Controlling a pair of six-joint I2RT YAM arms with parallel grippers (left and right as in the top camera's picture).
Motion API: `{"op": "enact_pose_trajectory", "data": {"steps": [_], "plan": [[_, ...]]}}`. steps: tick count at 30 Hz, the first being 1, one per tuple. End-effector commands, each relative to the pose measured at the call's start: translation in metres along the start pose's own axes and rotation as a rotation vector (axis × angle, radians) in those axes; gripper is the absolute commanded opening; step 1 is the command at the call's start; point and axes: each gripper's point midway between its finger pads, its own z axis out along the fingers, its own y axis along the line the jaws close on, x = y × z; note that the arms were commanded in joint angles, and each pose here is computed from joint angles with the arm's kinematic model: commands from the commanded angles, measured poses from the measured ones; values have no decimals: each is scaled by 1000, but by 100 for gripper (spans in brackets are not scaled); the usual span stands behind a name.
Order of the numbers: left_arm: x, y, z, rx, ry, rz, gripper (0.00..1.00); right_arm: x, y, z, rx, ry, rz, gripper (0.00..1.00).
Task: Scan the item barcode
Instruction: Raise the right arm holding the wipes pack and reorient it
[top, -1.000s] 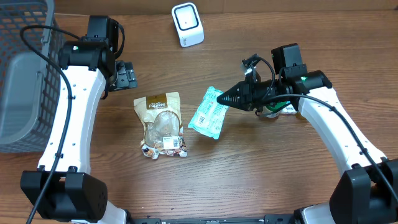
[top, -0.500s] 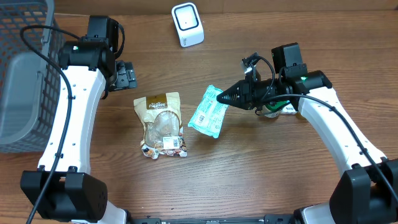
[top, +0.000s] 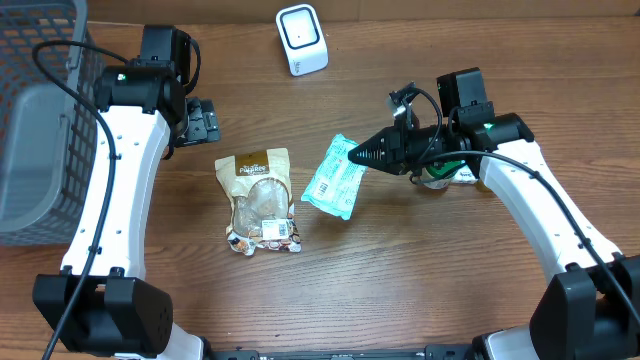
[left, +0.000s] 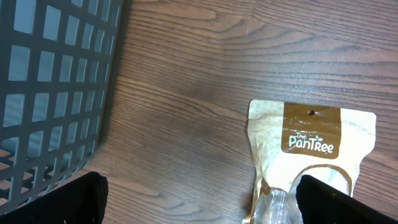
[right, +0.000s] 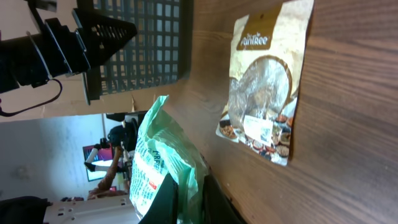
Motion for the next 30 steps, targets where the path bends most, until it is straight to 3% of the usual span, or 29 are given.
{"op": "enact_pose_trajectory", "data": {"steps": [1,6,12,22,30], "plan": [[-5,3,-1,-11,-12,0,100,-8,40,-15,-38,-35,-87,4],[-5,3,-1,-11,-12,0,100,-17,64,-28,-22,-65,-121,4],[-5,3,-1,-11,-12,0,100,-25,46,-47,208,-170,-95,4],[-5,3,-1,-11,-12,0,100,-10,78,-83,272,-301,-209,4],[-5,3,-1,-11,-12,0,100,-3,80,-88,285,-305,-208,4]]}}
